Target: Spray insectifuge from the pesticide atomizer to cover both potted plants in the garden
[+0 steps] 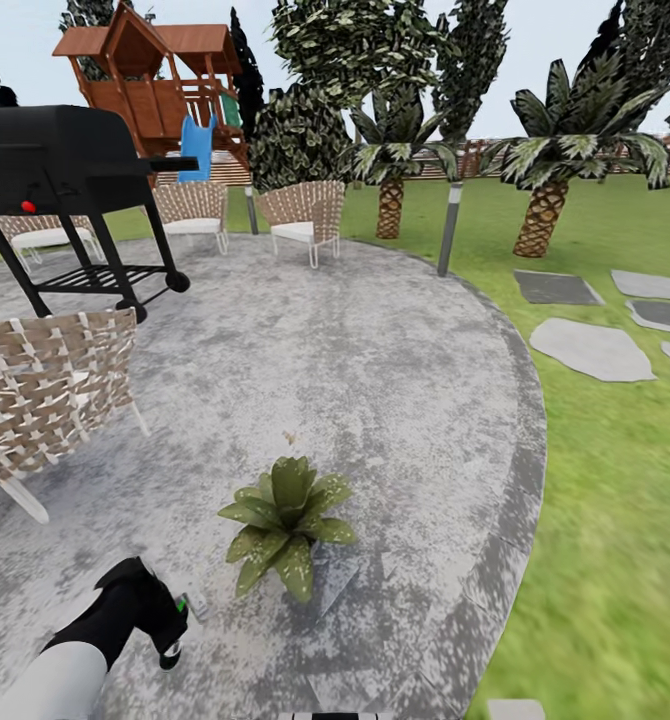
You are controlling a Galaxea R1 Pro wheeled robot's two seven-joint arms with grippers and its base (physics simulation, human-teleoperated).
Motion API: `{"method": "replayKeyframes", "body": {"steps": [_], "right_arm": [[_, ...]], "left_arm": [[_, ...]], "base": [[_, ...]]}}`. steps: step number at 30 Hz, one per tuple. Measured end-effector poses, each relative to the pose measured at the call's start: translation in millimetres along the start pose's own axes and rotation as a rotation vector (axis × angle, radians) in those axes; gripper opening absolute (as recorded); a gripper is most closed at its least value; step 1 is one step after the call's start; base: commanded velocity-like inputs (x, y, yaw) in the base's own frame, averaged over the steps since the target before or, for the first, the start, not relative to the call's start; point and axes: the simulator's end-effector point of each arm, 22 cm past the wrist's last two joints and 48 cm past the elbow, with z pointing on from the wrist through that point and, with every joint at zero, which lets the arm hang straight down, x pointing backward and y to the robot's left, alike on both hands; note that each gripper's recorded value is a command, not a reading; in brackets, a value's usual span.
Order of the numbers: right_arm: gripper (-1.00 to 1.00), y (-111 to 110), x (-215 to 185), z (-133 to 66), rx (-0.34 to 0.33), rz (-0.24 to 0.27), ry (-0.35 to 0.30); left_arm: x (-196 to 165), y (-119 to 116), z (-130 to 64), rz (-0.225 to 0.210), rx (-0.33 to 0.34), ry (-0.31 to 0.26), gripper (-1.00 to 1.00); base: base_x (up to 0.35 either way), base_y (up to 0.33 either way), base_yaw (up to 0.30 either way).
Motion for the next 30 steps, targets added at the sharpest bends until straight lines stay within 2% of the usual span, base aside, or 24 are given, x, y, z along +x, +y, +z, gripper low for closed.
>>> {"method": "replayKeyframes", "body": {"steps": [2, 3, 4, 5, 6, 8, 10, 14, 15, 16, 17, 19, 22, 24, 25, 27, 30], "right_arm": [[1.00, 2, 1, -0.4, -0.003, 0.000, 0.002], [1.00, 2, 1, -0.4, -0.003, 0.000, 0.003], [1.00, 0, 1, -0.1, -0.001, 0.001, 0.004], [1.00, 0, 1, 0.0, -0.001, 0.001, 0.004], [1.00, -1, 2, 0.1, 0.000, 0.001, 0.004], [1.00, -1, 2, 0.1, -0.001, 0.000, 0.004], [1.00, -1, 2, 0.3, 0.000, -0.001, 0.003], [1.00, -2, 3, 0.4, -0.002, -0.009, 0.004], [1.00, -2, 3, 0.3, -0.002, -0.011, 0.004], [1.00, -3, 3, 0.4, -0.002, -0.013, 0.004], [1.00, -3, 3, 0.5, -0.002, -0.014, 0.004], [1.00, -3, 3, 0.4, -0.002, -0.016, 0.005], [1.00, -2, 3, 0.3, -0.002, -0.016, 0.005], [1.00, -2, 3, 0.3, -0.002, -0.016, 0.005], [1.00, -2, 3, 0.3, -0.002, -0.015, 0.006], [1.00, -2, 3, 0.2, -0.001, -0.012, 0.005], [1.00, -2, 3, 0.3, -0.001, -0.010, 0.007]], "left_arm": [[2, 1, -1.3, -0.025, 0.001, 0.010, -1.00], [8, 4, -2.9, -0.065, -0.003, 0.046, -1.00], [26, -2, -9.8, -0.177, 0.052, 0.126, -1.00], [22, -6, -15.9, -0.197, 0.100, 0.129, -1.00], [12, -12, -26.9, -0.196, 0.165, 0.129, -1.00], [-3, -24, -42.9, -0.167, 0.256, 0.149, -1.00], [-23, -36, -52.9, -0.143, 0.310, 0.140, -1.00], [-67, -37, -74.7, -0.099, 0.332, 0.102, -1.00], [-72, -37, -80.6, -0.081, 0.335, 0.111, -1.00], [-79, -36, -94.0, -0.046, 0.343, 0.143, -1.00], [-82, -23, -105.5, -0.009, 0.298, 0.190, -1.00], [-85, -2, -117.5, 0.025, 0.220, 0.235, -1.00], [-99, 31, -142.7, 0.048, 0.123, 0.255, -1.00], [-112, 45, -159.0, 0.061, 0.085, 0.258, -1.00], [-120, 45, -163.8, 0.069, 0.088, 0.257, -1.00], [-152, 27, -172.8, 0.116, 0.122, 0.247, -1.00], [-164, 19, -174.3, 0.137, 0.129, 0.240, -1.00]], "base": [[-0.010, -0.005, 0.041], [-0.001, 0.000, 0.003], [0.000, 0.000, 0.002], [0.000, 0.000, 0.000], [0.000, 0.000, 0.000], [0.000, 0.000, 0.000], [0.000, 0.000, 0.000], [0.000, 0.000, 0.000], [0.000, 0.000, 0.000], [0.000, 0.000, 0.000], [0.000, 0.000, 0.000], [0.000, 0.000, 0.000], [0.000, 0.000, 0.000], [0.000, 0.000, 0.000], [0.000, 0.000, 0.000], [0.000, 0.000, 0.029], [0.000, 0.000, 0.151]]}}
